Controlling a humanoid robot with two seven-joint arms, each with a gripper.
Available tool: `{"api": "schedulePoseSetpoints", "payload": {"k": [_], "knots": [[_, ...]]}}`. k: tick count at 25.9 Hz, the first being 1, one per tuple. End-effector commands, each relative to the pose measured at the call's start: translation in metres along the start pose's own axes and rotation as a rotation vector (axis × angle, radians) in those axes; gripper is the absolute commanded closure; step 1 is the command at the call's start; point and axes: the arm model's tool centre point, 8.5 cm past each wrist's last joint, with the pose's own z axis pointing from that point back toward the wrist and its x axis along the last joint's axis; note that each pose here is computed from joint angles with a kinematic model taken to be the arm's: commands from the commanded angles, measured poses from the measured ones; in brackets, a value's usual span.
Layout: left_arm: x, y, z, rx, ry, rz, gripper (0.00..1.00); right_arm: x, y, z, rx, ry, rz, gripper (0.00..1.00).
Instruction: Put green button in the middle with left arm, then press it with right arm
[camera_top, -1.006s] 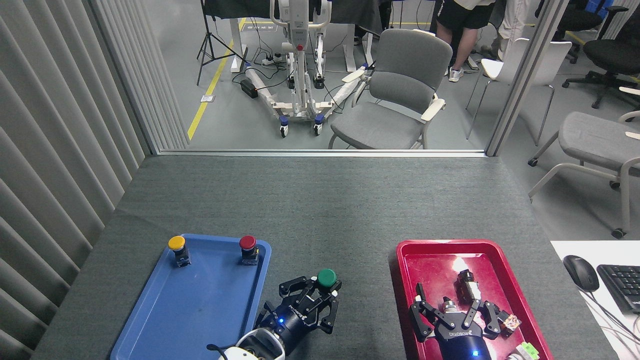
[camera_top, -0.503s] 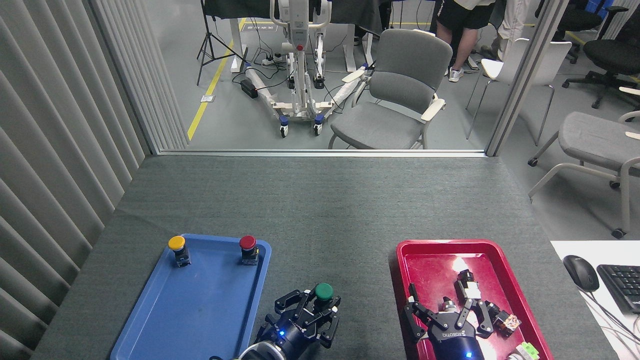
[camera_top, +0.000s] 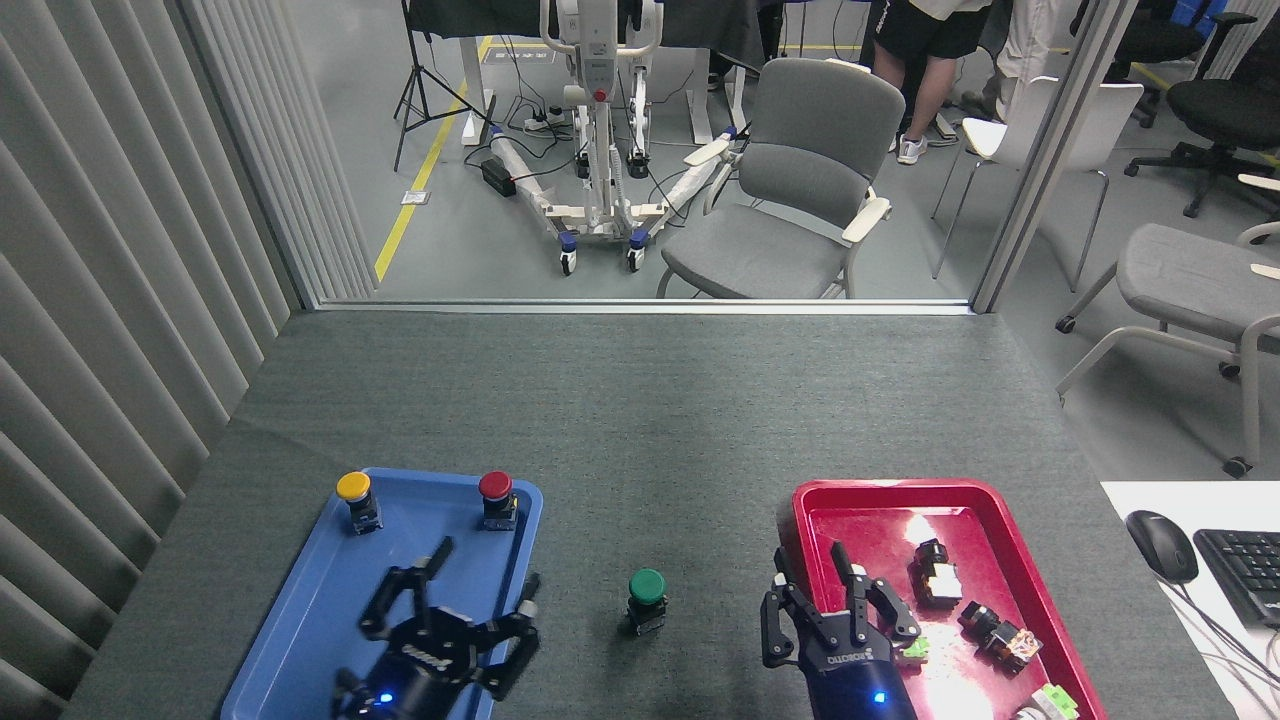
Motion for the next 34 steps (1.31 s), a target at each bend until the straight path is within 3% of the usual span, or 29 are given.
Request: {"api": "schedulePoseSetpoints", "payload": {"k": [1, 4, 11, 14, 19, 24, 30, 34], "knots": [[-0.049, 0.010, 0.030, -0.017, 0.154, -0.056, 0.00, 0.028, -0.003, -0.007, -0.011, -0.057, 0.066, 0.66], [-0.071, -0.010, 0.038, -0.134, 0.278, -0.034, 0.00, 0.052, -0.005, -0.017, 0.002, -0.109, 0.079, 0.80], [-0.080, -0.026, 0.037, -0.190, 0.349, -0.005, 0.00, 0.093, 0.012, -0.031, 0.115, -0.197, 0.022, 0.90], [-0.078, -0.033, 0.039, -0.191, 0.354, 0.064, 0.00, 0.111, 0.025, -0.032, 0.167, -0.234, 0.032, 0.93], [-0.094, -0.031, 0.045, -0.176, 0.365, 0.111, 0.00, 0.128, 0.032, -0.039, 0.216, -0.235, 0.022, 0.93], [-0.107, -0.030, 0.050, -0.127, 0.421, 0.292, 0.00, 0.120, 0.043, -0.036, 0.244, -0.182, 0.032, 0.91], [-0.108, -0.037, 0.054, -0.142, 0.439, 0.277, 0.00, 0.117, 0.053, -0.033, 0.275, -0.151, 0.035, 0.90], [-0.105, -0.039, 0.054, -0.157, 0.415, 0.205, 0.00, 0.116, 0.055, -0.032, 0.285, -0.155, 0.024, 0.87]]}}
